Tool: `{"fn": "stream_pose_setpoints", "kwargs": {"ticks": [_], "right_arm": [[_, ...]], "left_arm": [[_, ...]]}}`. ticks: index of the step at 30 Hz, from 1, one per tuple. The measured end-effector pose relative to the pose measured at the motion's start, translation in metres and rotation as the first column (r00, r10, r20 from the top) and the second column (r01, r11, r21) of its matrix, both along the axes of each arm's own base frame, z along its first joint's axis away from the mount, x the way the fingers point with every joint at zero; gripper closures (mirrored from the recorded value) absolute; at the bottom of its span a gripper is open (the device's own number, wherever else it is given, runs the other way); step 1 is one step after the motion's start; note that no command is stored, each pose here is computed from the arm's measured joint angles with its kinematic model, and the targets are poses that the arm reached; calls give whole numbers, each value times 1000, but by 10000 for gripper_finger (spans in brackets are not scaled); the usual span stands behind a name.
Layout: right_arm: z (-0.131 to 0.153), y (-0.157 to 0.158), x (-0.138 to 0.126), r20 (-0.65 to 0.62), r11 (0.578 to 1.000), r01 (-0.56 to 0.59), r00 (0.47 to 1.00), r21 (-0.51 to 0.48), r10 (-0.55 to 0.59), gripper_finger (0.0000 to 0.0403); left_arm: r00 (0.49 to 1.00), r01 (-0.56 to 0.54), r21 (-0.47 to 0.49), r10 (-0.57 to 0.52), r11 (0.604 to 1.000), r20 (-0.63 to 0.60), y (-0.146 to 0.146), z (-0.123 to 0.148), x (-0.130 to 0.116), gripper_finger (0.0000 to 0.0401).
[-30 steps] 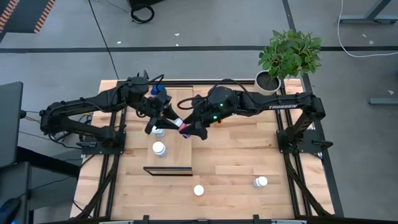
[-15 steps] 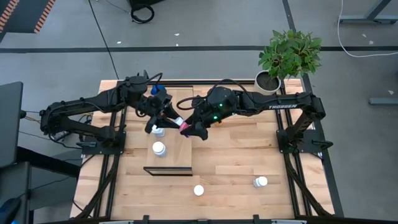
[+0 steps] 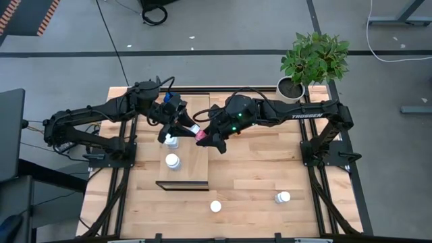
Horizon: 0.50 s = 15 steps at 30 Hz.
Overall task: Pick and place medicine bottles onto shelf by color
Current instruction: Adjust the pink pill bottle on the shelf
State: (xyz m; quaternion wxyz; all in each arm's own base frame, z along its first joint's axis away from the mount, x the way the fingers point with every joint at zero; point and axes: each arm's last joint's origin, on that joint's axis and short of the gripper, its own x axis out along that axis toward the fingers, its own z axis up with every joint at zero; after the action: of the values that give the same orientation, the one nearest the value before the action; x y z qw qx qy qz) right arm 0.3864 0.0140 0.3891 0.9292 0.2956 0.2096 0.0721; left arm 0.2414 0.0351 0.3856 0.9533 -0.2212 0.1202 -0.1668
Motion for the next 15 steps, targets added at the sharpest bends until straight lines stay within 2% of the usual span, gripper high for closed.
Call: {"fn": "stream_pose_setpoints", "kwargs": {"ticks": [4, 15], "right_arm": [[1, 0, 0, 8, 1000, 0, 1000, -8, 0, 220], [0, -2, 1, 23, 995, 39, 999, -90, -37, 219]], "left_arm": [[1000, 1, -1, -1, 1000, -1, 0, 0, 0, 199], [998, -63, 4, 63, 998, 0, 9, 1, -3, 162]]}}
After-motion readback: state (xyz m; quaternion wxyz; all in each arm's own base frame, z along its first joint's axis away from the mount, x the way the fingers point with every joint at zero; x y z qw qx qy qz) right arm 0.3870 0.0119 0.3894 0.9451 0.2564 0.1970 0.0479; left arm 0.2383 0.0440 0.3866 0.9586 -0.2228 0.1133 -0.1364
